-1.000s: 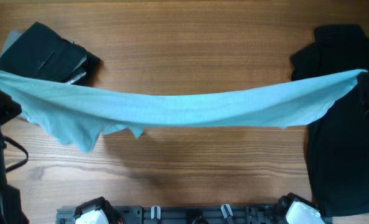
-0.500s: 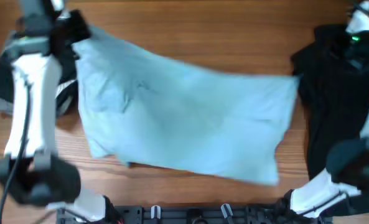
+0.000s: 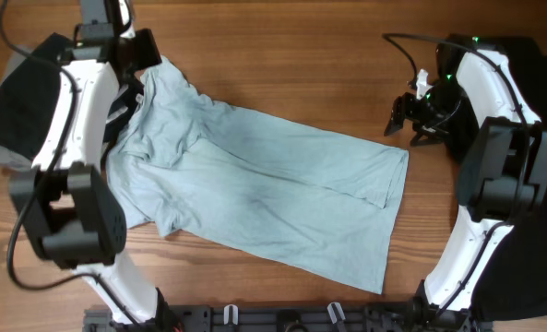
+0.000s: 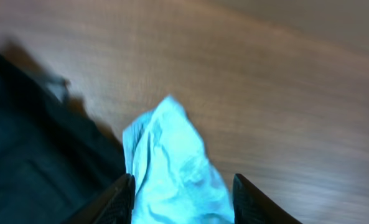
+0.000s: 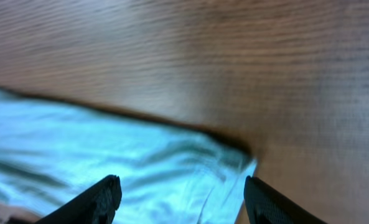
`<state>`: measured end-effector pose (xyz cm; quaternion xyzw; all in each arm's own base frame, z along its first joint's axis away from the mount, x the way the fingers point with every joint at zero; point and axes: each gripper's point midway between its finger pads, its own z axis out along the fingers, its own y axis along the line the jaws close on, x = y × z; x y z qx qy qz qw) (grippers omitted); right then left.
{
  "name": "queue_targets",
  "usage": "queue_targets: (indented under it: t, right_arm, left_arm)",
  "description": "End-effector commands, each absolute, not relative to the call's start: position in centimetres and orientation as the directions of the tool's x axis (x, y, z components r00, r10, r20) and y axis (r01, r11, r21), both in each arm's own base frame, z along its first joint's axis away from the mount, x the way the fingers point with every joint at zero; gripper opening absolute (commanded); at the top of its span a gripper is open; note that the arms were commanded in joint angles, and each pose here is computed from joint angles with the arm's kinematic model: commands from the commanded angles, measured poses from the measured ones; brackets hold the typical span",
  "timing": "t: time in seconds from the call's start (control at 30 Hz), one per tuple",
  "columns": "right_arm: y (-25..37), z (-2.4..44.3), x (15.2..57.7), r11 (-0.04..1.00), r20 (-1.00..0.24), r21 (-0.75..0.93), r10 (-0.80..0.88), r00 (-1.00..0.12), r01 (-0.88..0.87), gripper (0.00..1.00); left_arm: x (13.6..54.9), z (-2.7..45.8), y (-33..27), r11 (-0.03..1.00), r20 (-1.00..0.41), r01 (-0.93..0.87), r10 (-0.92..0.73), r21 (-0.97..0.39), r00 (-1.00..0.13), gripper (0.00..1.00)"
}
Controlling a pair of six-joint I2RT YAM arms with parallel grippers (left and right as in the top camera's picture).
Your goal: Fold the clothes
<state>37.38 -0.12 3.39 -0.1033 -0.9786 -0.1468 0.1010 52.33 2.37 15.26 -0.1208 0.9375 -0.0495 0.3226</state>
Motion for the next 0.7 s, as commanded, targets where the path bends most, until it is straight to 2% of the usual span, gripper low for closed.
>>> queue_targets:
  t: [0.0,0.1,0.13,0.17,0.2,0.27,0.4,0.43,0.47,0.5,0.53,0.57,0.6,0.67]
  right_arm:
    - [-0.6,0.9,35.3,0.944,0.280,0.237,0.160,-0.947,0.229,0.58]
    - [-1.3,-0.4,33.9,0.956,0.308,0.184,0.163,-0.937,0.227,0.52]
    - [-1.3,-0.7,33.6,0.955,0.315,0.180,0.169,-0.934,0.234,0.42]
    - [-1.3,-0.8,33.6,0.955,0.316,0.178,0.173,-0.933,0.237,0.20]
    - [-1.4,-0.8,34.2,0.956,0.289,0.179,0.175,-0.941,0.233,0.07]
    - [-3.7,-0.4,36.3,0.956,0.211,0.115,0.244,-0.947,0.272,0.04]
    - [-8.0,3.8,46.9,0.942,-0.188,0.169,0.319,-0.929,0.289,0.04]
    - [-8.4,4.8,48.7,0.944,-0.260,0.179,0.316,-0.912,0.276,0.04]
    - [-8.6,5.4,50.0,0.945,-0.311,0.188,0.315,-0.897,0.267,0.04]
    - [-8.3,5.7,50.7,0.946,-0.335,0.210,0.308,-0.891,0.248,0.15]
    - [-8.3,5.9,51.1,0.947,-0.353,0.211,0.303,-0.885,0.241,0.63]
    - [-8.4,6.3,51.2,0.948,-0.363,0.210,0.302,-0.881,0.238,0.78]
    - [-8.8,7.2,51.1,0.945,-0.374,0.212,0.313,-0.873,0.248,0.82]
    - [-9.5,10.1,50.5,0.942,-0.405,0.216,0.327,-0.854,0.258,0.84]
  left_arm:
    - [50.3,21.9,2.5,0.968,-0.667,-0.180,-0.251,-0.175,-0.701,0.50]
    - [49.7,22.0,2.5,0.968,-0.656,-0.182,-0.249,-0.171,-0.712,0.50]
    - [49.5,21.9,2.5,0.968,-0.651,-0.183,-0.249,-0.170,-0.717,0.50]
    - [49.5,21.9,2.5,0.968,-0.650,-0.183,-0.250,-0.170,-0.718,0.50]
    - [49.5,21.9,2.5,0.968,-0.650,-0.183,-0.250,-0.170,-0.718,0.50]
    - [49.5,21.9,2.5,0.968,-0.650,-0.183,-0.250,-0.170,-0.718,0.50]
    - [49.7,22.0,2.5,0.968,-0.657,-0.182,-0.249,-0.171,-0.712,0.51]
    - [49.7,22.0,2.5,0.968,-0.656,-0.182,-0.250,-0.171,-0.712,0.59]
    - [49.6,21.9,2.5,0.968,-0.654,-0.182,-0.250,-0.170,-0.714,0.61]
    - [49.6,21.9,2.5,0.968,-0.651,-0.183,-0.250,-0.170,-0.717,0.63]
    - [49.5,21.8,2.5,0.968,-0.647,-0.184,-0.250,-0.169,-0.721,0.68]
    - [49.2,21.6,2.5,0.968,-0.638,-0.186,-0.251,-0.168,-0.728,0.69]
    - [48.7,21.2,2.4,0.968,-0.617,-0.190,-0.251,-0.164,-0.746,0.71]
    - [47.7,20.3,2.5,0.967,-0.576,-0.201,-0.255,-0.157,-0.777,0.75]
